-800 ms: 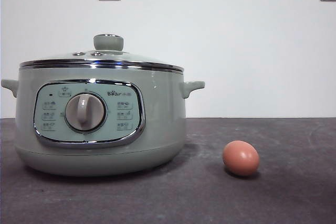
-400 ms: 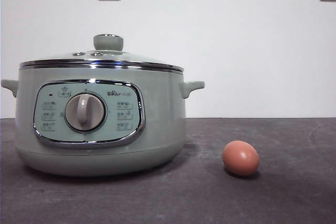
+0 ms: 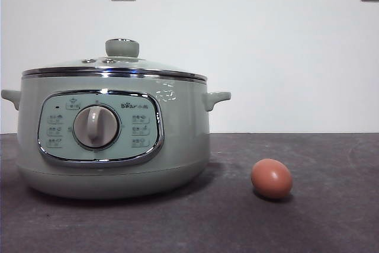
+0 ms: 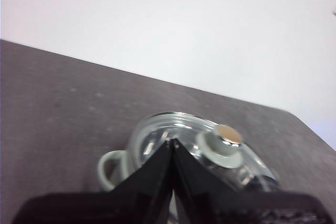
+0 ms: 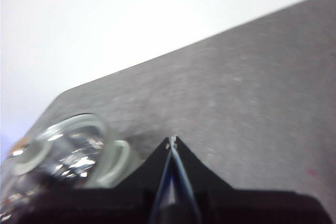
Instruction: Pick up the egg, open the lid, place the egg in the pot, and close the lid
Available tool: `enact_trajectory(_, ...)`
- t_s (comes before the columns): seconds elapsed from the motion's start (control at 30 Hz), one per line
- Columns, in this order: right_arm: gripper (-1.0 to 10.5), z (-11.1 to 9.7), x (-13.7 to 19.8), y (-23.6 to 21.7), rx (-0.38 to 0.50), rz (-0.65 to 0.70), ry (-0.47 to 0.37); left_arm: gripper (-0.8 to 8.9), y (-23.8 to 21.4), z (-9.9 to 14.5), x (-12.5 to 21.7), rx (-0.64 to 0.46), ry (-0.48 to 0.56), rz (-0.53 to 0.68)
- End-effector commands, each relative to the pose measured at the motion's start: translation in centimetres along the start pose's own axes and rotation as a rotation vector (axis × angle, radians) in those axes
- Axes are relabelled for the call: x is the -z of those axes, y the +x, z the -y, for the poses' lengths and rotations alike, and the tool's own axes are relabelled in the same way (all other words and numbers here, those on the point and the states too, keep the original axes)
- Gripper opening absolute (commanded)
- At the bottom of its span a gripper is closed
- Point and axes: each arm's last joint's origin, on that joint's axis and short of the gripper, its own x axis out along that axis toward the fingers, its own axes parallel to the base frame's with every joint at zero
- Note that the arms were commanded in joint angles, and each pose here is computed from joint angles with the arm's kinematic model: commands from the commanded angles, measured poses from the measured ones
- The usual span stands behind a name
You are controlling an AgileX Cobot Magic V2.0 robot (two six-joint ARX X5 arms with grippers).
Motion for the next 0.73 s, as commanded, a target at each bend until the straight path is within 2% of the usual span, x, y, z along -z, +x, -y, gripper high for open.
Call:
enact_trajectory(0.03, 0.0, -0.9, -1.8, 0.5, -0.076, -0.038, -0.062, -0.08, 0.4, 0.5, -1.2, 0.054, 0.05, -0.054)
enact_trajectory(0.3, 0.2, -2.5, -4.8, 2.7, -0.278, -0.287, -0.116, 0.0, 2.6, 1.4, -3.8, 0.264, 0.013, -0.221)
enact_trajectory(0.37, 1.4, -2.6, -5.1, 3.5, -0.31, -0.346, -0.114, 0.4, 3.3, 1.4, -4.1, 0.306, -0.003, -0.258)
enact_trajectory(0.47, 3.8, -2.4, -5.1, 4.6, -0.298, -0.386, -0.094, 2.61, 4.2, 1.2, -4.3, 0.327, -0.017, -0.289)
enact_trajectory(0.5, 4.3, -2.3, -5.0, 4.8, -0.294, -0.398, -0.088, 3.02, 4.4, 1.1, -4.3, 0.327, -0.022, -0.294)
enact_trajectory(0.73, 4.4, -2.5, -4.0, 5.4, -0.239, -0.474, -0.073, 3.15, 4.8, 1.1, -4.5, 0.331, -0.016, -0.277)
